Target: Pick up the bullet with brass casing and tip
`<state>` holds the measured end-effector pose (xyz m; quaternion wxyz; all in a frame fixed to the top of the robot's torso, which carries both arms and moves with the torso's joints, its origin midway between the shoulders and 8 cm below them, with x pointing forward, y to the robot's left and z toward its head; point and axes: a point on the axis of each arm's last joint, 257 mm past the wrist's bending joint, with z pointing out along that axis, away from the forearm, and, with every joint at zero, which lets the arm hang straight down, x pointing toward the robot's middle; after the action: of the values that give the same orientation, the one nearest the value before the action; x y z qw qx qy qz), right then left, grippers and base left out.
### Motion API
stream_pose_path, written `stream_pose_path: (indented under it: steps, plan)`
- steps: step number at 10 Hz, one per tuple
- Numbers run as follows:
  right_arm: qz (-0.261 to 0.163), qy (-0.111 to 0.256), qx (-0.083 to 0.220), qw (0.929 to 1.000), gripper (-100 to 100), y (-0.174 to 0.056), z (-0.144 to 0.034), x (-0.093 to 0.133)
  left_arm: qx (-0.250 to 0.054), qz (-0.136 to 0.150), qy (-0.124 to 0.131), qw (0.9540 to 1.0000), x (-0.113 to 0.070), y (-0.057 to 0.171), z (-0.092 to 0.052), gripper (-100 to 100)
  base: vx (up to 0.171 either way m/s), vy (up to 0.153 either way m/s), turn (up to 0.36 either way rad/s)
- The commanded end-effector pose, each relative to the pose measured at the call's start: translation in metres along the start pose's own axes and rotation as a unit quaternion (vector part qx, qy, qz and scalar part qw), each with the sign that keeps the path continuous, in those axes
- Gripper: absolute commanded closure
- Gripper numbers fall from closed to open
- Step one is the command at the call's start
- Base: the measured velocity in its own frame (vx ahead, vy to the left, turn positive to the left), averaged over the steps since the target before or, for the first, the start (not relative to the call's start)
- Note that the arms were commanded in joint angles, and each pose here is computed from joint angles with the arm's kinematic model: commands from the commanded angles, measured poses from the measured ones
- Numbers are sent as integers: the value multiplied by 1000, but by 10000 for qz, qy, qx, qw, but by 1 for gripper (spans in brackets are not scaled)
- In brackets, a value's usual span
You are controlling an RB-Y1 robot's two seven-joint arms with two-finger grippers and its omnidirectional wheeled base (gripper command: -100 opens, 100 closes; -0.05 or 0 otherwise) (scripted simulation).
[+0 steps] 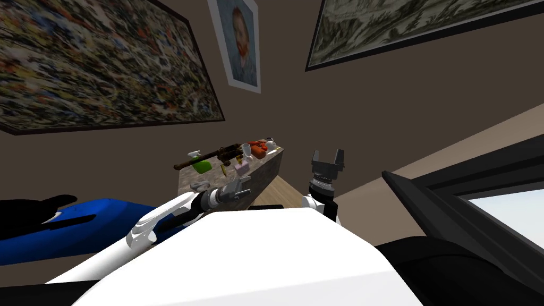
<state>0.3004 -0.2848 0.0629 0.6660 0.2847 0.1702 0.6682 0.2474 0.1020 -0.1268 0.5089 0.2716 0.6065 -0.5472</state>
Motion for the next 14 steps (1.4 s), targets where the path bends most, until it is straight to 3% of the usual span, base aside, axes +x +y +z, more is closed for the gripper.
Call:
stream_pose_path:
  steps: [1, 2, 3, 5, 6, 7, 8, 9, 10, 11, 12, 13, 14]
  plan:
    - [0, 0, 0, 10000, 0, 0, 0, 0, 29, 85, 416, 9991, 20, 1, -8, -100, 14, -1, -331]
    - [1, 0, 0, 10000, 0, 0, 0, 0, 26, 104, 556, 9984, 23, 1, -12, -100, 12, 11, -162]
    - [0, 0, 0, 10000, 0, 0, 0, 0, 47, 188, 900, 9958, 41, 3, -20, -100, 16, 10, -299]
    - [0, 0, 0, 10000, 0, 0, 0, 0, 42, 214, 1095, 9937, 45, 4, -27, -100, 8, 11, -57]
    - [0, 0, 0, 10000, 0, 0, 0, 0, 55, 316, 1499, 9882, 64, 7, -40, -100, 11, 2, -297]
    - [1, 0, 0, 10000, 0, 0, 0, 0, 51, 333, 1623, 9862, 66, 8, -45, -100, 9, 15, -195]
    - [0, 0, 0, 10000, 0, 0, 0, 0, 60, 435, 1977, 9793, 83, 12, -57, -100, 12, 24, -197]
    - [0, 0, 0, 10000, 0, 0, 0, 0, 55, 457, 2136, 9758, 85, 13, -65, -100, 9, 21, -190]
    - [0, 0, 0, 10000, 0, 0, 0, 0, 60, 566, 2497, 9667, 101, 17, -80, -100, 10, 21, -339]
    - [0, 1, 0, 10000, 0, 0, 0, 0, 53, 590, 2669, 9619, 103, 18, -89, -100, 10, 26, -169]
    - [0, 0, 0, 10000, 0, 0, 0, 0, 48, 676, 3003, 9514, 117, 23, -106, -100, 16, 25, -280]
    - [0, 0, 0, 10000, 0, 0, 0, 0, 51, 719, 3155, 9462, 118, 24, -114, -100, 11, 29, -133]
    - [-1, 0, 0, 10000, 0, 0, 0, 0, 47, 812, 3491, 9336, 131, 28, -133, -100, 11, 31, -264]
